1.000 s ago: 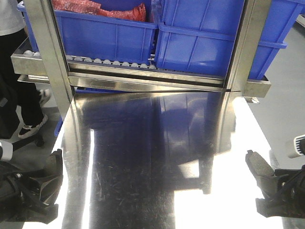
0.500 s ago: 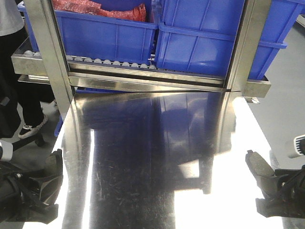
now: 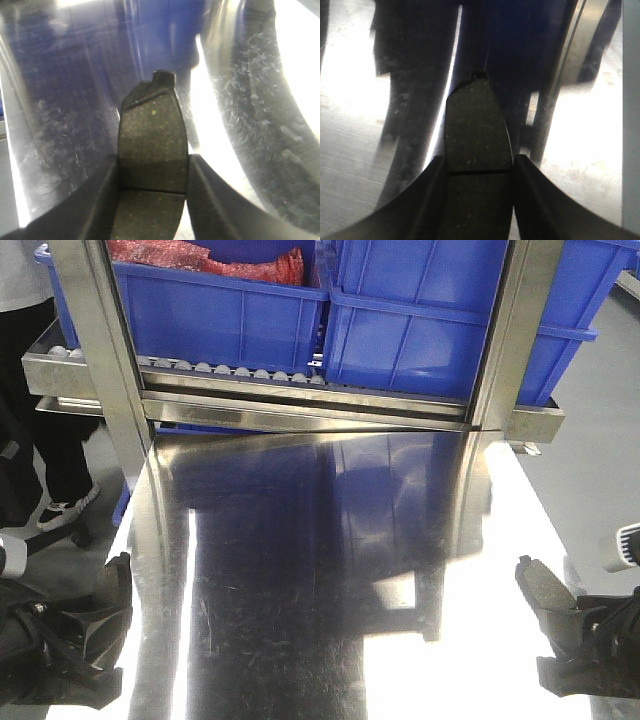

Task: Move and align brake pads A on conveyor
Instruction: 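Hold both pads raised above the table, then back away and turn the base from the steel table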

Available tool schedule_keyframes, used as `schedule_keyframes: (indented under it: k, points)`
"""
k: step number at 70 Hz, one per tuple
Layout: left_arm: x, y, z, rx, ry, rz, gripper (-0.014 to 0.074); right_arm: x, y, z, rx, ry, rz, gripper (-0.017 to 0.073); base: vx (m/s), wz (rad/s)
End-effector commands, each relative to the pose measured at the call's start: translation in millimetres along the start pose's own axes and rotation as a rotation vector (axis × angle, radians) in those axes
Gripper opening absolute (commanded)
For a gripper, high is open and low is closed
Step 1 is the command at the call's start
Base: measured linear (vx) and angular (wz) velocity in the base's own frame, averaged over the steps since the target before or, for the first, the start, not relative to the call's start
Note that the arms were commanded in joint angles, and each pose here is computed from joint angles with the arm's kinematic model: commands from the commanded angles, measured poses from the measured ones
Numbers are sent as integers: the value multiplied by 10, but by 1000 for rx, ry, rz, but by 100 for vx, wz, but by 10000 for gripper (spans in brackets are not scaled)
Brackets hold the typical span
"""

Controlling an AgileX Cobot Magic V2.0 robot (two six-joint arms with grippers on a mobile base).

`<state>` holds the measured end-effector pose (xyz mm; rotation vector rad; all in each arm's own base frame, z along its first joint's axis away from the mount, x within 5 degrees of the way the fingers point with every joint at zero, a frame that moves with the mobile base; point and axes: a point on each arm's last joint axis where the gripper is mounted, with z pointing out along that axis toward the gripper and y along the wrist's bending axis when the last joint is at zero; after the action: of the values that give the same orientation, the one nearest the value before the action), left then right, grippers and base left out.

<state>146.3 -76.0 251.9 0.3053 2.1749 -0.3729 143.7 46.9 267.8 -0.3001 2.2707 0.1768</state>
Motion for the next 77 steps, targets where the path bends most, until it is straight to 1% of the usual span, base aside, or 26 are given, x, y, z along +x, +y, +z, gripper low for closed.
schedule_keyframes:
  k: [1,25,77]
  points:
    - [-176,-47,-57,35,-125,-2,101,-158,5,-73,-5,-113,-11,38,-2,0]
    - [-175,-47,-54,34,-123,-1,101,-149,4,-72,-4,-102,-11,38,-7,15]
    - [-175,-47,-54,34,-123,-1,101,-143,4,-72,-3,-96,-11,38,-8,41]
